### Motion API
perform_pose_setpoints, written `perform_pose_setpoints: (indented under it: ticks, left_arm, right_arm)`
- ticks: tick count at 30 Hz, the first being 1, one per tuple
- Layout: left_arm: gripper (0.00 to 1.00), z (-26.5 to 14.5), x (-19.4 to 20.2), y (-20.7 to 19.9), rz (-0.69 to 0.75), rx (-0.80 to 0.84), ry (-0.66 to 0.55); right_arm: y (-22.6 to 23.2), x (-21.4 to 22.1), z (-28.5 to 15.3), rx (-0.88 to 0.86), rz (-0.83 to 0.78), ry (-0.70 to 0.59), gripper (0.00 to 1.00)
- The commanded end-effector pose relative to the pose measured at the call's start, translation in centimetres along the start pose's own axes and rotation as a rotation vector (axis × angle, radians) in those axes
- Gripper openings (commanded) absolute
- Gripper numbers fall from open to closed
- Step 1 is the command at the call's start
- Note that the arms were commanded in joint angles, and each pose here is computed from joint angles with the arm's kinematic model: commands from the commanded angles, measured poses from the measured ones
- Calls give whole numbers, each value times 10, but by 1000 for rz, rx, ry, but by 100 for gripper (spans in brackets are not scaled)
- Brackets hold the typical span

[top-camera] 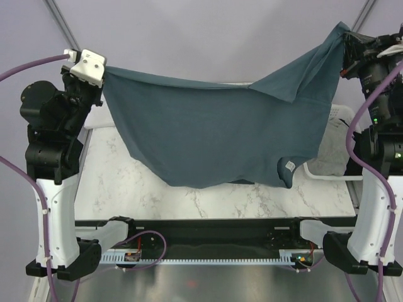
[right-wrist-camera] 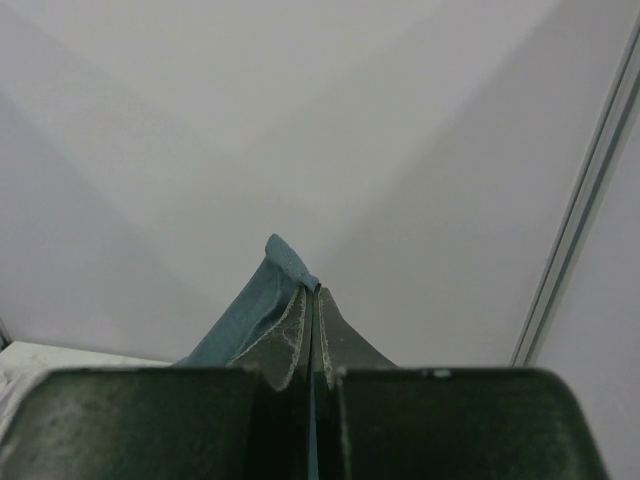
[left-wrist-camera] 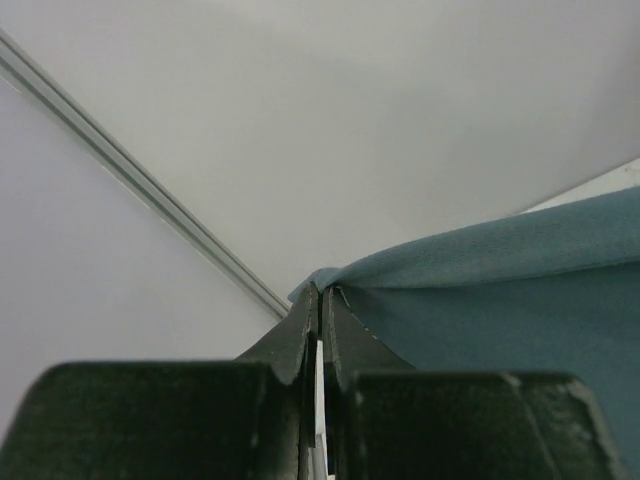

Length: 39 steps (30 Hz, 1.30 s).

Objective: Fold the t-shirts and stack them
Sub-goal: Flatten the tshirt out

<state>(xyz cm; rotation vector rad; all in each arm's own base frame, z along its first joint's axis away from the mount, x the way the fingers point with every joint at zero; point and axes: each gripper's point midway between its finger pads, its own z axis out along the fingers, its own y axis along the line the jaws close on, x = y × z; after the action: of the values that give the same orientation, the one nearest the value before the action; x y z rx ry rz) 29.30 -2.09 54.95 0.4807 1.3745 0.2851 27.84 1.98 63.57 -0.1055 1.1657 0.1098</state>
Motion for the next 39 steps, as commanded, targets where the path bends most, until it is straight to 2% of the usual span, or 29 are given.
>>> perform_pose_setpoints:
  ticks: [1,3,7,14,19,25,28,33,37,38,39]
  left_arm:
    - [2,-13,-16,14,-5,-70,-60]
    - [2,-18,-8,7,-33,-51,-46]
    - [2,-39,-10,6,-47,-53,-54]
    - [2,-81,-63,29,-50,-101,-175]
    - [2,-111,-86,38,-58,-121,-234]
    - [2,-112,-96,47,-50,-146,-247]
    - [2,-97,-91,48,-39,-148,-224]
    - [2,-37,-57,33,-29,-92,-123]
    - [2,24,-7,8,-29,-30,-16]
    - [2,35,-1,3,-32,-19,-11]
    - [2,56,25,-11,-42,18,40]
  right_arm:
    - [-3,-14,0,10,-27,-44,0]
    - [1,-3,-5,-6,-16,-19,0]
    - [8,-30,-35,-7,-38,-79,0]
    - [22,-110,-83,-14,-90,-255,0]
    - [30,-143,-116,-13,-103,-340,0]
    - [33,-167,-119,-19,-111,-396,0]
    - [29,-160,-100,-21,-116,-374,0]
    - [6,-110,-35,10,-150,-251,0]
    - [-13,-35,26,9,-136,-109,0]
    - [-16,-8,44,-7,-124,-59,0]
    - [-19,27,57,-18,-109,7,0]
